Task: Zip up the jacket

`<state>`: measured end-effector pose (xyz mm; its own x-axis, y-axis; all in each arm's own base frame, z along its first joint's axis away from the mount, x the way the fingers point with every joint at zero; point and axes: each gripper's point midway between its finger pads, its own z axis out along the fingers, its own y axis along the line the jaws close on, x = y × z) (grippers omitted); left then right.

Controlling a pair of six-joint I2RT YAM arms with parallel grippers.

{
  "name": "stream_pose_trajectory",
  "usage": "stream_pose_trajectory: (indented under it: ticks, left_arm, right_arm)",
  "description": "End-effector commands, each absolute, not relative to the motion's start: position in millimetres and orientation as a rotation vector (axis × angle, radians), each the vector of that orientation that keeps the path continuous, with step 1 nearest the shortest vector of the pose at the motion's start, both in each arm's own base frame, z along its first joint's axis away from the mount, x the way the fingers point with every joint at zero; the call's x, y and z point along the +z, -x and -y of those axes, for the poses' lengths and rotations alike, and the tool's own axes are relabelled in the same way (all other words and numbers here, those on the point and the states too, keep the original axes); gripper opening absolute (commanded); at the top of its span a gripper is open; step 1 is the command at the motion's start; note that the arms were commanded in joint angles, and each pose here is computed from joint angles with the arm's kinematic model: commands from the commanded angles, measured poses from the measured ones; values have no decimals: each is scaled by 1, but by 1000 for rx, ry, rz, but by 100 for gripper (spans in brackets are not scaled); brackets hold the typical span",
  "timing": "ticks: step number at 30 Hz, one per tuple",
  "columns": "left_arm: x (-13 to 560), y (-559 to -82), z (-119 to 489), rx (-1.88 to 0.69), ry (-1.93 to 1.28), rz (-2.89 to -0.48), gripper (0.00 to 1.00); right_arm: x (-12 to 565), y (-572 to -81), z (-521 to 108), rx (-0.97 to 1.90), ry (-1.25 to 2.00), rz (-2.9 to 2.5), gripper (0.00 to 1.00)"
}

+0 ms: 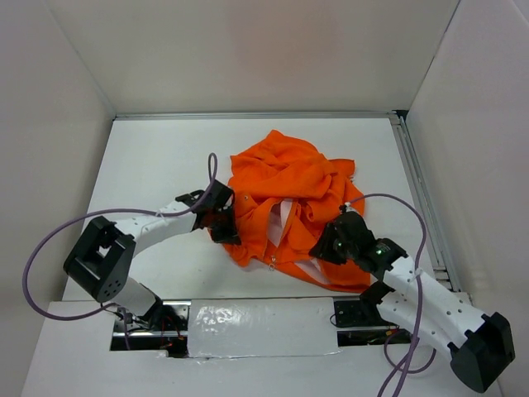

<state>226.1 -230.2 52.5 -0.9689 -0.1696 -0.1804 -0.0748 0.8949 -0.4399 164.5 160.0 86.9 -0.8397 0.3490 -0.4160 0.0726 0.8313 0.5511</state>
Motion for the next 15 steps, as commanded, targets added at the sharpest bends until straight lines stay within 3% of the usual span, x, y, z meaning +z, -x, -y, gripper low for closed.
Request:
stream_pose_trajectory:
  ticks: [1,2,5,15]
  left_arm:
    - [54,-215,229,-634,202,-2860,9]
    - [52,-212,225,-606,210,-2869,14]
    - [53,-203,221,-600,212,-2869,24]
    - [59,-196,211,-620,202,-2810,15]
  right_arm:
    - [65,-159,-135,532,-421,-2550,41]
    - [72,-163,-136,540,-410,-2525,61]
    - [98,-173,-148,613,-349,-2454,74]
    - [158,-249,-183,605,-306,-2281,75]
